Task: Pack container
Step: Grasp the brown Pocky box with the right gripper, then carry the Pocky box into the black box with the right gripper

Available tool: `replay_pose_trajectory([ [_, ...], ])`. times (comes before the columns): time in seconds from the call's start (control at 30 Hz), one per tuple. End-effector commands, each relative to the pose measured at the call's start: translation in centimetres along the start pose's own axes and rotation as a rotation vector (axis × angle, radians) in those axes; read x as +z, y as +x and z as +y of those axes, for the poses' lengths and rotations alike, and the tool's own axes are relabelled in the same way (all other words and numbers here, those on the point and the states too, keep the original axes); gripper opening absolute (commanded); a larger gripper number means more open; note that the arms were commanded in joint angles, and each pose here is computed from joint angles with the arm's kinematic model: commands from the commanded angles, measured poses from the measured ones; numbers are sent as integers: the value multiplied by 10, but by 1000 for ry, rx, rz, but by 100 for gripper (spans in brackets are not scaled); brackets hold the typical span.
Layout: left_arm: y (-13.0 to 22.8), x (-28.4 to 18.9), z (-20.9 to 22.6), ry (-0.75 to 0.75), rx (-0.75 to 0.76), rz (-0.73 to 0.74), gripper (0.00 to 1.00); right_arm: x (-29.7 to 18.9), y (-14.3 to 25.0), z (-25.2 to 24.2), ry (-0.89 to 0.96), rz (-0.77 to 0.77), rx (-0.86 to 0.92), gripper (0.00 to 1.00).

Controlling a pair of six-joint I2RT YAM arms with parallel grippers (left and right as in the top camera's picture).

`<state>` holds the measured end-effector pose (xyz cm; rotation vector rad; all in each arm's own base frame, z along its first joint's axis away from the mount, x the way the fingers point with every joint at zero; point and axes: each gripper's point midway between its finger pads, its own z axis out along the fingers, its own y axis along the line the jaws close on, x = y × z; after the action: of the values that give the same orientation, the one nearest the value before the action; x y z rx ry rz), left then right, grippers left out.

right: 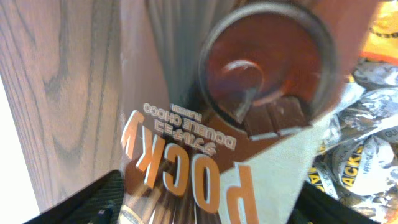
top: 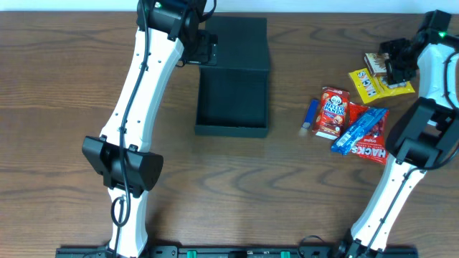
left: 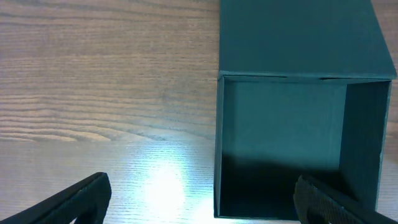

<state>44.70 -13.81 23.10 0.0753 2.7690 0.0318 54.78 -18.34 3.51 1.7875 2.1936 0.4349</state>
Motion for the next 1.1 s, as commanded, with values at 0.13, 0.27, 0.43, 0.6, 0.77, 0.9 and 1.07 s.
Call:
replay_pose_trajectory([
  [0.13,-3,-6,3,-1,10,-18,95,17,5,-6,17,27,-13,59],
  [0.27,-2,-6,3,-2,11,-14,95,17,6,-7,20,34,-35,50],
  [0.43,-2,-6,4,-2,11,-12,95,16,11,-5,8,60,-65,35],
  [0.6,-2,-6,4,-2,11,-12,95,15,17,0,-21,96,-88,28],
  [0.77,-2,-6,4,-3,11,-12,95,6,22,12,-73,123,-135,25],
  [0.9,-2,-6,5,-9,12,-14,95,-14,23,31,-133,123,-213,25],
  [1.07,-4,-6,12,-41,7,-22,95,-56,29,61,-208,81,-370,23],
])
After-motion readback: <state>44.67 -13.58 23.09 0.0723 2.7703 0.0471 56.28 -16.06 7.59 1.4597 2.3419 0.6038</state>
